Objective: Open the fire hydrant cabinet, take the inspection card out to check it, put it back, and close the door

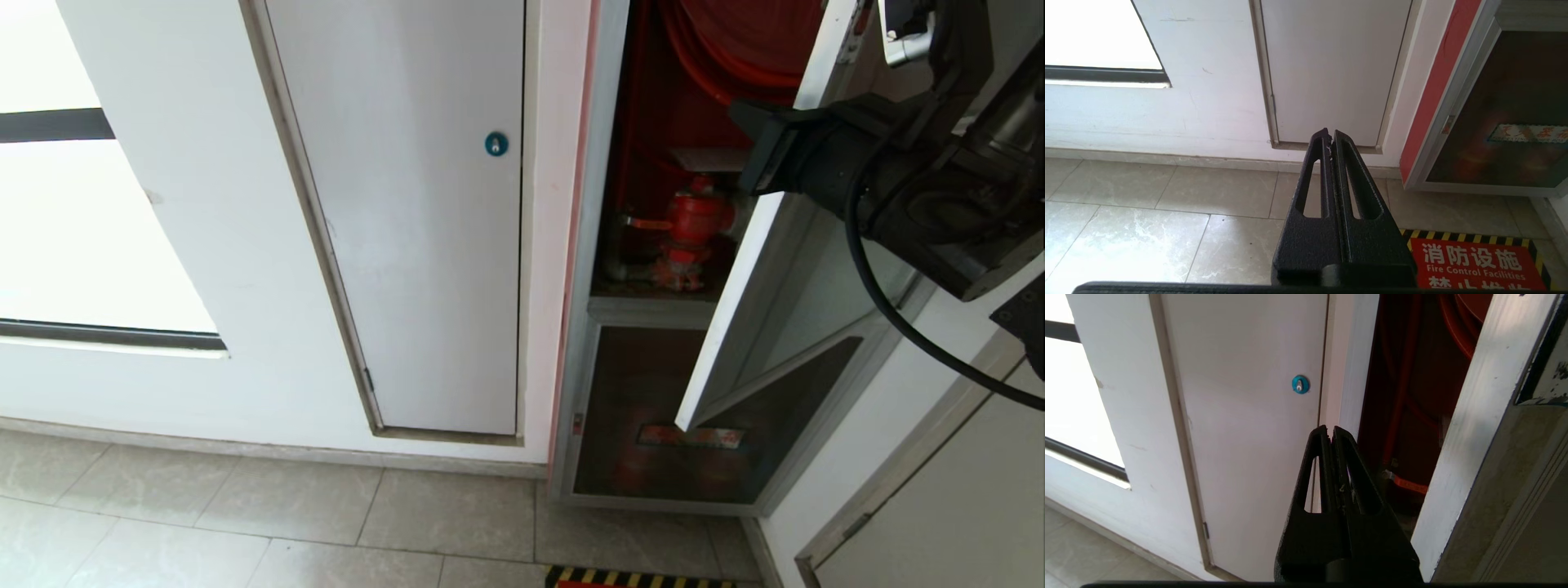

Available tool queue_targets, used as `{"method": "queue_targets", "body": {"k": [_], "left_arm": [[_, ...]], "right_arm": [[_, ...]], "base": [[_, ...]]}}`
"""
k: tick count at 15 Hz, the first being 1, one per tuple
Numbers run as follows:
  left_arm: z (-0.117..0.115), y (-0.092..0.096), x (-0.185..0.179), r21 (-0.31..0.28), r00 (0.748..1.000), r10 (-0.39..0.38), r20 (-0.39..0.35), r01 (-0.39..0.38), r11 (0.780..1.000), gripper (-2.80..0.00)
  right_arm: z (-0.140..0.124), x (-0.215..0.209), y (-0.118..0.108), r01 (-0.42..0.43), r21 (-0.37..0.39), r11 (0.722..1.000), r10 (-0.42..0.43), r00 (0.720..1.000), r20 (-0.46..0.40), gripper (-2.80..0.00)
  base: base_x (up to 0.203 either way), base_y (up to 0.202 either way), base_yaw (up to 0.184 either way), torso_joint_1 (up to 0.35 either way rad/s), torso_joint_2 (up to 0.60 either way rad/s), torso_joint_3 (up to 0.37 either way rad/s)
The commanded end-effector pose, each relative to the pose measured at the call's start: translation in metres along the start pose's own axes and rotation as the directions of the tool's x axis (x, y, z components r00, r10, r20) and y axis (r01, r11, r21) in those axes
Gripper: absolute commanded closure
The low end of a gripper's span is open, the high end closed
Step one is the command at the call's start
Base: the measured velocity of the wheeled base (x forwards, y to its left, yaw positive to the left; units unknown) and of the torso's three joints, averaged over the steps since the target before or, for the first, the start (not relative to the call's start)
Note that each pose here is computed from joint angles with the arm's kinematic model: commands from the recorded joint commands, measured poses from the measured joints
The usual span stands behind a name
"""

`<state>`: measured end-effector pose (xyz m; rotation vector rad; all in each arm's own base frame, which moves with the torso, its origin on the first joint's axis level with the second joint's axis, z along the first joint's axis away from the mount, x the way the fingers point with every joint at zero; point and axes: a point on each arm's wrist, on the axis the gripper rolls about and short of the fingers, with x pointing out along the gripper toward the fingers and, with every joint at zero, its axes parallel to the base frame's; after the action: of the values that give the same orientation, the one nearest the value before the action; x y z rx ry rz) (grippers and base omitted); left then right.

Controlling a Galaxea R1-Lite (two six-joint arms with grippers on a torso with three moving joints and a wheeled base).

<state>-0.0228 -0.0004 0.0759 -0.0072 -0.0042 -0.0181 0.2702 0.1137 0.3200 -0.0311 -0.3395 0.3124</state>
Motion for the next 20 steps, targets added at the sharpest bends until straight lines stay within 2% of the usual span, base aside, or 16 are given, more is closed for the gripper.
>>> {"method": "queue_targets", "body": {"k": [1,6,20], "left_arm": [[0.000,0.000,0.000,0.000,1.000,0.000,-0.001,0.000,1.000,0.00],[0.000,0.000,0.000,0.000,1.000,0.000,-0.001,0.000,1.000,0.00],[0.000,0.000,0.000,0.000,1.000,0.000,-0.001,0.000,1.000,0.00]], "right_arm": [[-0.005,0.005,-0.002,0.009,-0.009,1.000,-0.010,1.000,-0.007,0.00],[-0.002,0.016,-0.013,0.084,-0.019,0.996,-0.083,0.996,0.012,0.00],[0.019,-0.002,-0.019,0.168,-0.045,0.985,-0.169,0.986,-0.012,0.00]], "base": [[0.000,0.000,0.000,0.000,0.00,0.000],[0.000,0.000,0.000,0.000,0.00,0.000],[0.000,0.000,0.000,0.000,0.00,0.000]]}}
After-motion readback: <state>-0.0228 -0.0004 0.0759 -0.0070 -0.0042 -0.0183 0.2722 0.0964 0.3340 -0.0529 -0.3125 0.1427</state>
